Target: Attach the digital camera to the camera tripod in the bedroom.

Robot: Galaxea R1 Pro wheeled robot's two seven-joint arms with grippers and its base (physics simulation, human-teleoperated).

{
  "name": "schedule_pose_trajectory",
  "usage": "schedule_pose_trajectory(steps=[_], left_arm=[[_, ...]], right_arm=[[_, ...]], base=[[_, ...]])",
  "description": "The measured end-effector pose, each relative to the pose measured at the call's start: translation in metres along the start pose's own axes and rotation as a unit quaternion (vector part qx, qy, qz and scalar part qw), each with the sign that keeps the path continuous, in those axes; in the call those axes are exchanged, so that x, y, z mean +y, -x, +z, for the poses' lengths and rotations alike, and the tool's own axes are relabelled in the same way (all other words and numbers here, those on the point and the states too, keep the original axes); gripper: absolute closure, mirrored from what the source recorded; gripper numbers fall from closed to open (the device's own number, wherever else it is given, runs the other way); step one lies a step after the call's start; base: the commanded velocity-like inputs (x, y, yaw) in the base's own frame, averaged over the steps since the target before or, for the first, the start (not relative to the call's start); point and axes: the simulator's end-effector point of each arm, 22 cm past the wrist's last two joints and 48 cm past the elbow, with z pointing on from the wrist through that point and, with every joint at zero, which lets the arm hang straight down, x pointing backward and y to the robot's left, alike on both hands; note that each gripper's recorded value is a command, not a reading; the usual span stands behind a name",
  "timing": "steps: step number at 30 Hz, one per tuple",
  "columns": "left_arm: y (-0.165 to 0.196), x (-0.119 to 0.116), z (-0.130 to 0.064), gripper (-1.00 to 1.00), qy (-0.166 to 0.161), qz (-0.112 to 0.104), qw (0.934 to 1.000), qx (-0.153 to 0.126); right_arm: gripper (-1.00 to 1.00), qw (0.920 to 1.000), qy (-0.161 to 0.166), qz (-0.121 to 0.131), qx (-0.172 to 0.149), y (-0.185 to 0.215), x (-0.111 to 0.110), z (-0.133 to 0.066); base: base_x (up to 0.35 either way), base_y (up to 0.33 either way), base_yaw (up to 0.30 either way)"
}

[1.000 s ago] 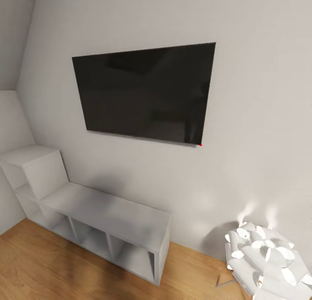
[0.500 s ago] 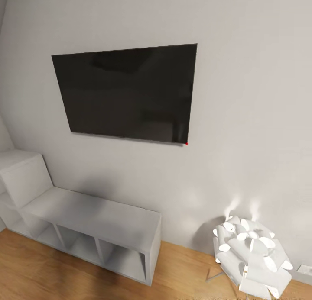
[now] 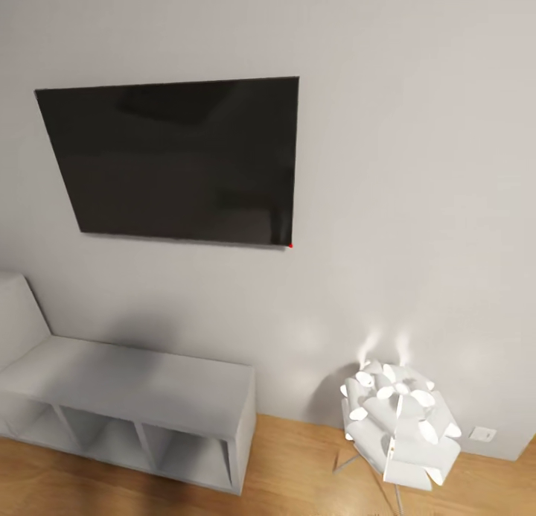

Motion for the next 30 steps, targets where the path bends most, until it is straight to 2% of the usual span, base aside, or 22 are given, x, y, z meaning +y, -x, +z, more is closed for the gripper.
schedule_pose_trajectory(steps=[12,30], left_arm=[[0.0007,0.0000,0.0000,-1.00,0.000,0.000,1.0000,-0.001],[0.0012,-0.0001,0.0000,-1.00,0.000,-0.001,1.0000,-0.002]], right_arm=[[-1.00,1.0000,0.001,0.000,0.000,-0.0002,0.0008,0.0000],[-1.00,1.0000,0.001,0.000,0.002,-0.0010,0.0002,0.0000]], base=[[0.000,0.000,-0.219],[0.000,0.000,-0.026]])
